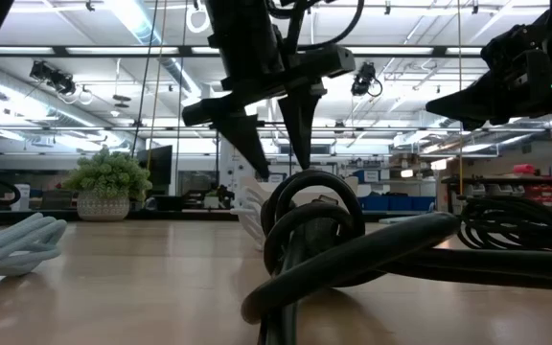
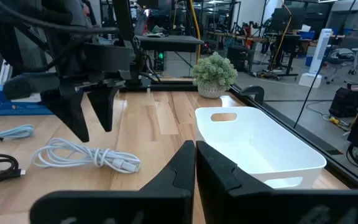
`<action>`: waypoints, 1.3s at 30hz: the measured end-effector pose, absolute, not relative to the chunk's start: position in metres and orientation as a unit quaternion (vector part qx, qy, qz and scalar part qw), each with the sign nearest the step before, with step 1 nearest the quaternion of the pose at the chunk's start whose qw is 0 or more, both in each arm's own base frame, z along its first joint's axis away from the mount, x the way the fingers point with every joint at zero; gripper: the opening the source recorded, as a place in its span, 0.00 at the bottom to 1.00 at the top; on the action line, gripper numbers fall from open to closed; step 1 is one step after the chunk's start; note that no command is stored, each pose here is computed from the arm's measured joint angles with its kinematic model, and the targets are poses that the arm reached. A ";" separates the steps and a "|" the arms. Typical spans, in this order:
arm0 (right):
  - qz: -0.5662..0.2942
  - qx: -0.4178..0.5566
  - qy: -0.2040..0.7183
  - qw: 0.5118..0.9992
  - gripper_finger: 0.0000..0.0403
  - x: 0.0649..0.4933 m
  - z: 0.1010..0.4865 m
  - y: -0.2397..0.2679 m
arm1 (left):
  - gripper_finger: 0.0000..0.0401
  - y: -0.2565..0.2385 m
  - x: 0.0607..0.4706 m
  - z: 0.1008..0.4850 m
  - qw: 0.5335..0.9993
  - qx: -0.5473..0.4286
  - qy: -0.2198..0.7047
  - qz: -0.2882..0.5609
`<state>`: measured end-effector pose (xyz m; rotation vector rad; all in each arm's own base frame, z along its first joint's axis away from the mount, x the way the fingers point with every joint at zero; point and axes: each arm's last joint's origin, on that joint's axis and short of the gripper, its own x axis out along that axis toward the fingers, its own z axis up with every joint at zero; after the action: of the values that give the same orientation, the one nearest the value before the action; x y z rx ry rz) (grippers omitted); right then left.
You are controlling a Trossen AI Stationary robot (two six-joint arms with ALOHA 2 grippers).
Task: Pick and place USB-C Cables
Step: Put the white charger cable into the white bin
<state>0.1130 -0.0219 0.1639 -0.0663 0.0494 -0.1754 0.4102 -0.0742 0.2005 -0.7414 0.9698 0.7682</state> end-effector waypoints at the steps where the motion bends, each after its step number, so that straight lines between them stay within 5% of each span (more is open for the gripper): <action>1: -0.088 -0.033 0.025 0.995 0.05 0.113 0.164 -0.022 | 0.67 -0.074 0.411 0.198 0.750 -0.342 0.444 0.353; 6: -0.088 -0.033 0.024 0.995 0.05 0.113 0.164 -0.022 | 0.79 -0.076 0.415 0.187 0.738 -0.355 0.450 0.355; 11: -0.088 -0.034 0.019 0.995 0.05 0.113 0.165 -0.022 | 0.79 -0.076 0.411 0.177 0.727 -0.355 0.462 0.363; 29: -0.088 -0.034 0.016 0.995 0.05 0.113 0.166 -0.022 | 0.65 -0.080 0.415 0.150 0.714 -0.337 0.511 0.341; 39: -0.088 -0.034 0.014 0.995 0.05 0.114 0.166 -0.022 | 0.46 -0.080 0.416 0.147 0.714 -0.335 0.513 0.338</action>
<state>0.1135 -0.0220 0.1660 -0.0687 0.0275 -0.1764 0.4162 -0.0801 0.1474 -0.7420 1.1372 0.7485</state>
